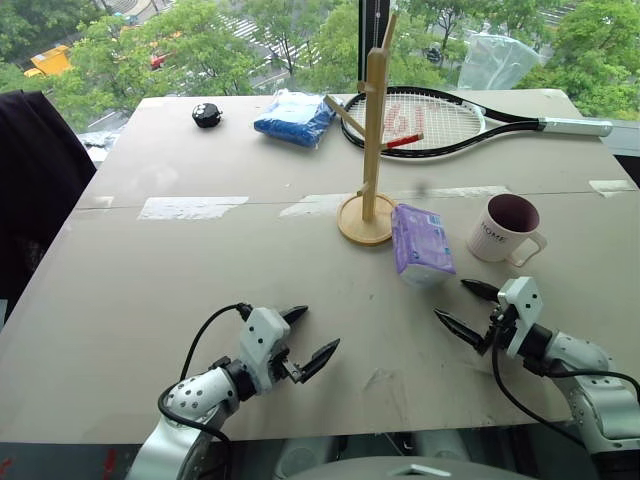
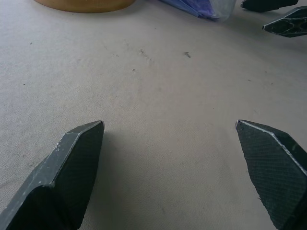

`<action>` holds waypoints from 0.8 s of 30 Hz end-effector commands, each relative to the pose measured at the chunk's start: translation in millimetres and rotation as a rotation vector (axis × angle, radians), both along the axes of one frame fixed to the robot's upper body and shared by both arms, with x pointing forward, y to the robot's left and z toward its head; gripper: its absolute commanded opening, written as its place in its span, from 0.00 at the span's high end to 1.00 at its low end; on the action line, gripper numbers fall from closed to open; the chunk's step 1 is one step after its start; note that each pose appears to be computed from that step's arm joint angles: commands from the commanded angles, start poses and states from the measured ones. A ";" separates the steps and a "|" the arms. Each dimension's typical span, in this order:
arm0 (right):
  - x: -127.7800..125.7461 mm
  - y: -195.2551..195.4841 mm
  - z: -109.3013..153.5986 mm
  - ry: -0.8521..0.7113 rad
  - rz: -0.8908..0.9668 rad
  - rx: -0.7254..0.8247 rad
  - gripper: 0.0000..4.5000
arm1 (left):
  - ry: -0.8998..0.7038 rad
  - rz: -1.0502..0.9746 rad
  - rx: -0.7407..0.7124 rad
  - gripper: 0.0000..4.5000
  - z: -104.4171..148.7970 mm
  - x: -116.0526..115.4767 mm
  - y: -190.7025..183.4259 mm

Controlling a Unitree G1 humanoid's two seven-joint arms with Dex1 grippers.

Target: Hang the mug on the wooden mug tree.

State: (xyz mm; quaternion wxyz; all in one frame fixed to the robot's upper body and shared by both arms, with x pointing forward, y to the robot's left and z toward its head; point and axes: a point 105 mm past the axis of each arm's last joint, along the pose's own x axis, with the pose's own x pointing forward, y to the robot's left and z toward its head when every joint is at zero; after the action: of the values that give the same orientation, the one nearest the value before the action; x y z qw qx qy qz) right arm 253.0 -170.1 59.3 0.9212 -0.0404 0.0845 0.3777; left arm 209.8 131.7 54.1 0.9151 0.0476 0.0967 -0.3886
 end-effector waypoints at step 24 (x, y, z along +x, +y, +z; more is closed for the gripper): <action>48.7 51.0 36.0 -0.431 0.080 -0.220 0.01 | -0.237 -0.315 -0.149 0.00 92.7 7.6 -19.9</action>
State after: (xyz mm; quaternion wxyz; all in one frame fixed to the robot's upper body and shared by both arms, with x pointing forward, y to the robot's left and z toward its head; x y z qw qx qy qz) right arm 299.1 -120.9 86.7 0.8929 -0.2133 -0.0527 0.3930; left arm 220.3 112.9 133.8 0.8543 0.0307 -0.0278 -0.5182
